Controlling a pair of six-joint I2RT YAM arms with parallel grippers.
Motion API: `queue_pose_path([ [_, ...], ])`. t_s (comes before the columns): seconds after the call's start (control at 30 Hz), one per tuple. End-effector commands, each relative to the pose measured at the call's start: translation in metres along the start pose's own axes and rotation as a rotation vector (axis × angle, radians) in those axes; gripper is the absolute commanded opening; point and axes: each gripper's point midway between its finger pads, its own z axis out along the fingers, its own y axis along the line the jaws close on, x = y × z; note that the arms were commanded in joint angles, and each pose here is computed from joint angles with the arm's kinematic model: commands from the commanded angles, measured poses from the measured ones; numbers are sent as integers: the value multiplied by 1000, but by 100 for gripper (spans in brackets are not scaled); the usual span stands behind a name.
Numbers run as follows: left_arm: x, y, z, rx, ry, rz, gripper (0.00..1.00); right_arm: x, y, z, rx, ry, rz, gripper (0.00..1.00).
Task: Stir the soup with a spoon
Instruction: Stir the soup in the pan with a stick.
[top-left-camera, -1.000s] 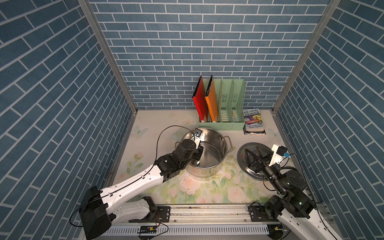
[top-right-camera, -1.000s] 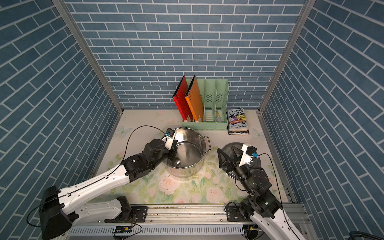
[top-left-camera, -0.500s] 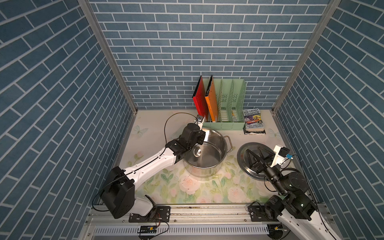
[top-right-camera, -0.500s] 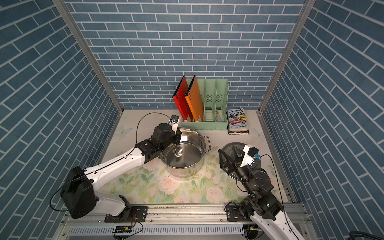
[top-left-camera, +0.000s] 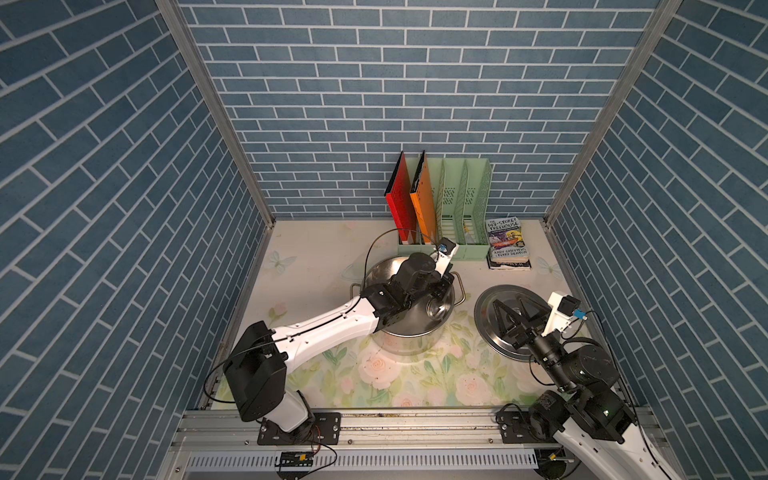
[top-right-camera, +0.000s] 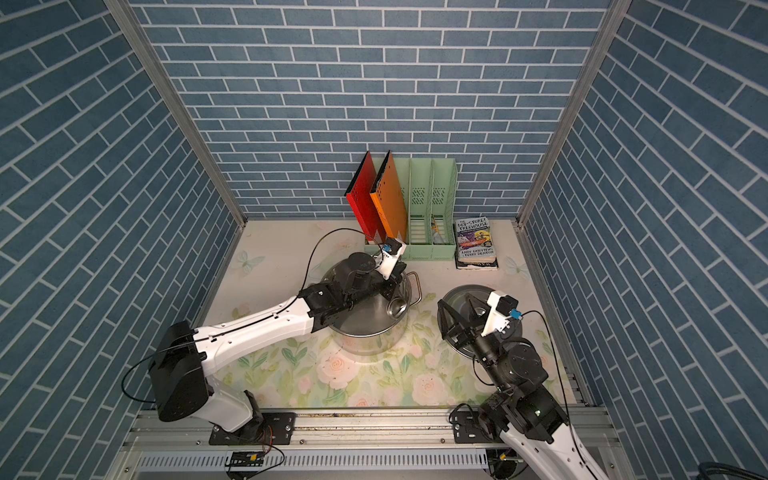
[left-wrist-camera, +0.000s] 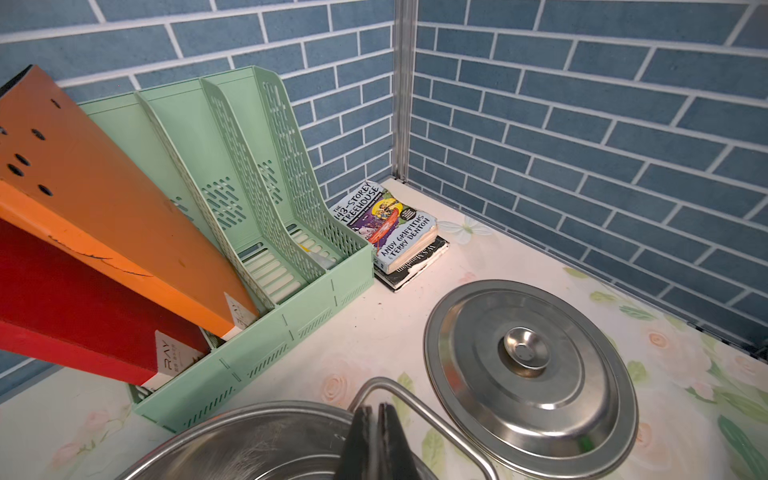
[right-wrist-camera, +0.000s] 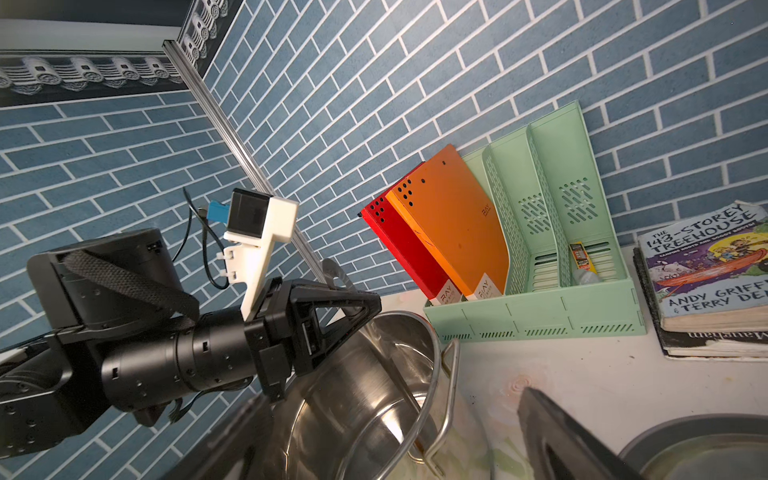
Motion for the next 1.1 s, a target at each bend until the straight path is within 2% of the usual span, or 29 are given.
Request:
queue_pose_path([
  [0.0, 6, -9, -19, 10, 13, 9, 0, -14, 6, -4, -11, -40, 0, 96],
  [0.13, 25, -6, -45, -17, 51, -11, 0, -12, 4, -3, -9, -38, 1, 96],
  [0.33, 57, 28, -84, -150, 98, -44, 0, -11, 6, 1, -19, -33, 4, 96],
  [0.57, 70, 72, -101, -272, 118, -90, 0, -10, 10, 6, -33, -24, 6, 96],
  [0.8, 60, 112, -99, -364, 92, -127, 0, -10, 9, 5, -29, -25, 6, 96],
  [1.07, 34, 122, -59, -340, 51, -108, 0, -11, 10, 4, -31, -26, 6, 96],
])
